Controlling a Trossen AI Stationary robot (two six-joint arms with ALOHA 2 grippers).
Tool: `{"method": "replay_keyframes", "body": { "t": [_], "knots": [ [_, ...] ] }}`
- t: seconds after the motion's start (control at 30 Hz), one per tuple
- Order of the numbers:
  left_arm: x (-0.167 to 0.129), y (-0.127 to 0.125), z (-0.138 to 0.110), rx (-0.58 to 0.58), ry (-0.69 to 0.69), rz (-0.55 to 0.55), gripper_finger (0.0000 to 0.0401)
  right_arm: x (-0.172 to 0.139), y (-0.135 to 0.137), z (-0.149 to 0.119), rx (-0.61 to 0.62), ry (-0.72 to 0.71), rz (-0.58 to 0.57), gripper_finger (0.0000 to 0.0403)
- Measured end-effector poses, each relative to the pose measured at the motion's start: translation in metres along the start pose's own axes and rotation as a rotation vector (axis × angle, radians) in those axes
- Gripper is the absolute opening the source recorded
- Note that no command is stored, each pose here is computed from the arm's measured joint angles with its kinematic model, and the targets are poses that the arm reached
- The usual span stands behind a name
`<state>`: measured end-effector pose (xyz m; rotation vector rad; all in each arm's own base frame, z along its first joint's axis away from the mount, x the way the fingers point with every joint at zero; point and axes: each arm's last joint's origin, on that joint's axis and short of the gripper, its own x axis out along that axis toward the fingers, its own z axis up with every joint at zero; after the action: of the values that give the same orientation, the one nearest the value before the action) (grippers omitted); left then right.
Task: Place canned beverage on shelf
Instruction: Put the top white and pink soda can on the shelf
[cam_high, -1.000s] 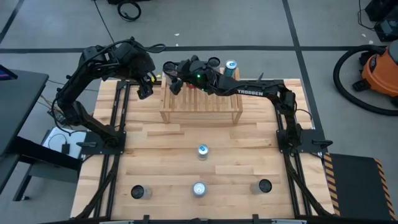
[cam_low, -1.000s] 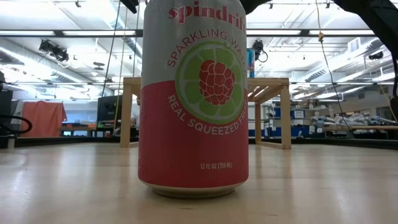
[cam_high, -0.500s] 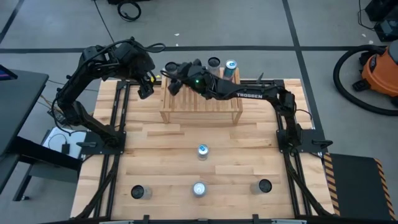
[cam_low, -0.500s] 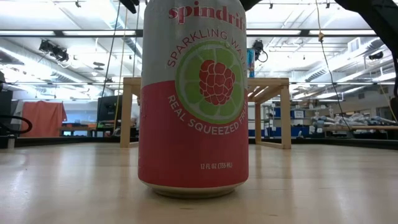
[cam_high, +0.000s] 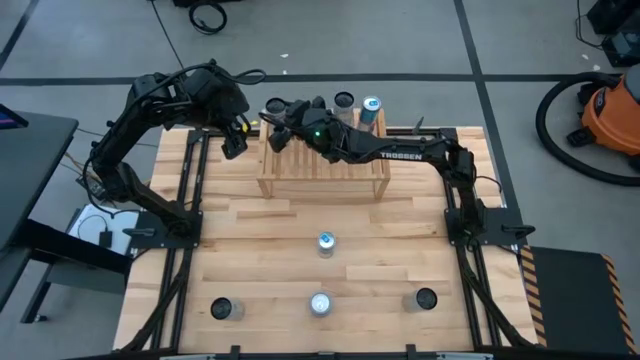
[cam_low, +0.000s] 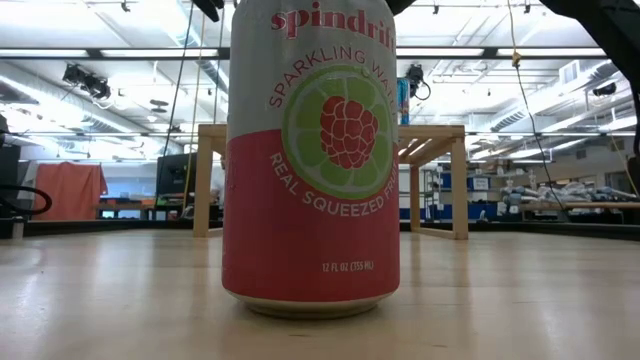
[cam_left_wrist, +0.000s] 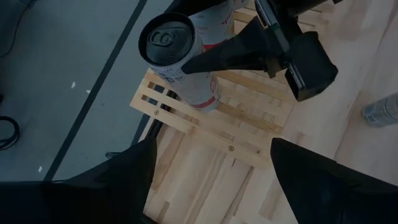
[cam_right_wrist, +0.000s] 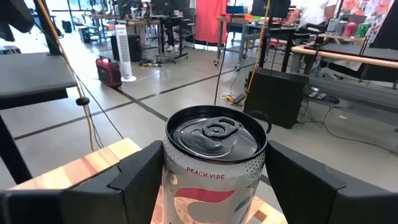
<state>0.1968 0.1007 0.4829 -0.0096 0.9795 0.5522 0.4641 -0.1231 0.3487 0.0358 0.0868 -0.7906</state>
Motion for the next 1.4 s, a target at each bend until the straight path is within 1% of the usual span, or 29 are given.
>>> {"method": "replay_keyframes", "body": {
  "t": [0.23,0.37,0.43,0.57,0.63,0.77,0.93,1.1,1.17,1.4],
  "knots": [
    [0.000,0.000,0.000,0.000,0.000,0.000,0.0318,0.000,-0.001,-0.002,-0.023,0.014,0.000,0.0274],
    [0.000,0.000,0.000,0.000,0.000,0.000,0.0318,0.001,0.000,-0.002,-0.023,0.018,0.053,0.0274],
    [0.000,0.000,0.000,0.000,0.000,0.000,0.0318,0.001,0.000,-0.002,-0.025,0.017,0.053,0.0274],
    [0.000,0.000,0.000,0.000,0.000,-0.001,0.0318,0.010,0.000,-0.009,-0.056,0.004,0.050,0.0274],
    [0.000,0.000,0.000,0.000,-0.001,-0.010,0.0318,0.014,0.002,-0.014,-0.054,-0.007,0.055,0.0274],
    [0.000,-0.001,0.000,0.001,-0.003,-0.037,0.0318,0.018,0.004,-0.018,-0.077,-0.023,0.045,0.0274],
    [0.000,-0.002,0.000,0.003,-0.003,-0.042,0.0318,0.017,0.004,-0.016,-0.081,-0.032,0.040,0.0274],
    [0.000,-0.002,0.000,0.003,-0.003,-0.042,0.0318,0.013,0.008,-0.016,-0.094,-0.027,-0.029,0.0274],
    [0.000,-0.002,0.000,0.003,-0.003,-0.042,0.0318,0.012,0.008,-0.016,-0.102,-0.025,-0.035,0.0274],
    [0.000,-0.002,0.000,0.004,-0.003,-0.042,0.0318,0.012,0.007,-0.017,-0.064,-0.023,-0.046,0.0274]
  ]
}}
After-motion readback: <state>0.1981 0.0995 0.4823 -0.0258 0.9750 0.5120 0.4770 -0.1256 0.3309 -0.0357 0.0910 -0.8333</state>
